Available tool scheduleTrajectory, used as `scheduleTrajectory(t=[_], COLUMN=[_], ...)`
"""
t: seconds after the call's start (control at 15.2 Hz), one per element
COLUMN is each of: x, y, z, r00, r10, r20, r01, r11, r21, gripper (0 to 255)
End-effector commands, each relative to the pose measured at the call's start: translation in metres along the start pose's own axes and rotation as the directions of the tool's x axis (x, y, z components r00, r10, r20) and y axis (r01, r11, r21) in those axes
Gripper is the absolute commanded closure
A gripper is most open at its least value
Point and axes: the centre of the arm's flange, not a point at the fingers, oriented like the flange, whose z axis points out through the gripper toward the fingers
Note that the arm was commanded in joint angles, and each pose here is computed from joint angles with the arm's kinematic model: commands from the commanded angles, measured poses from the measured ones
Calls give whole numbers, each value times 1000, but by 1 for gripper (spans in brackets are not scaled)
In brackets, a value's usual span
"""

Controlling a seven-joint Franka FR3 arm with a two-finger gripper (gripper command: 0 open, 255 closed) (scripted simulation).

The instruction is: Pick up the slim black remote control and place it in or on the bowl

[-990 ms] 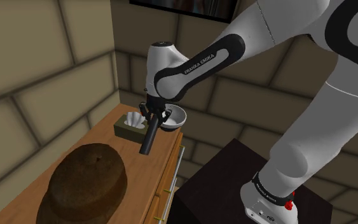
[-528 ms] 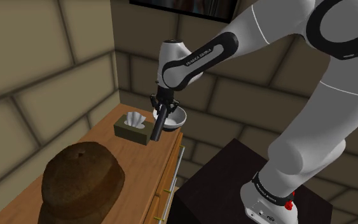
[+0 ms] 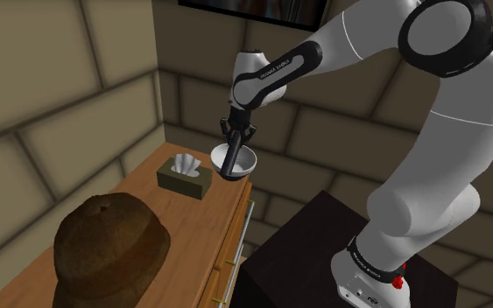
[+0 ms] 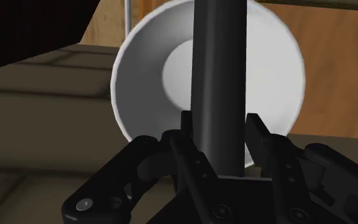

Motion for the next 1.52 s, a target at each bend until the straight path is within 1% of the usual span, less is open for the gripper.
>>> scheduleTrajectory(t=[0.0, 0.07, 0.79, 1.32, 1.39, 1.45], x=[31, 42, 41, 41, 47, 54], y=[2, 3, 5, 5, 8, 9], z=[2, 2, 59, 59, 65, 69], r00=[1000, 1000, 1000, 1000, 1000, 1000], r10=[-1, -1, -1, -1, -2, -2], r20=[-1, -1, -1, -1, -1, -1], r01=[1, 1, 1, 1, 2, 2], r11=[1000, 1000, 1000, 1000, 1000, 1000], r21=[0, 0, 0, 0, 0, 0], gripper=[255, 255, 255, 255, 0, 0])
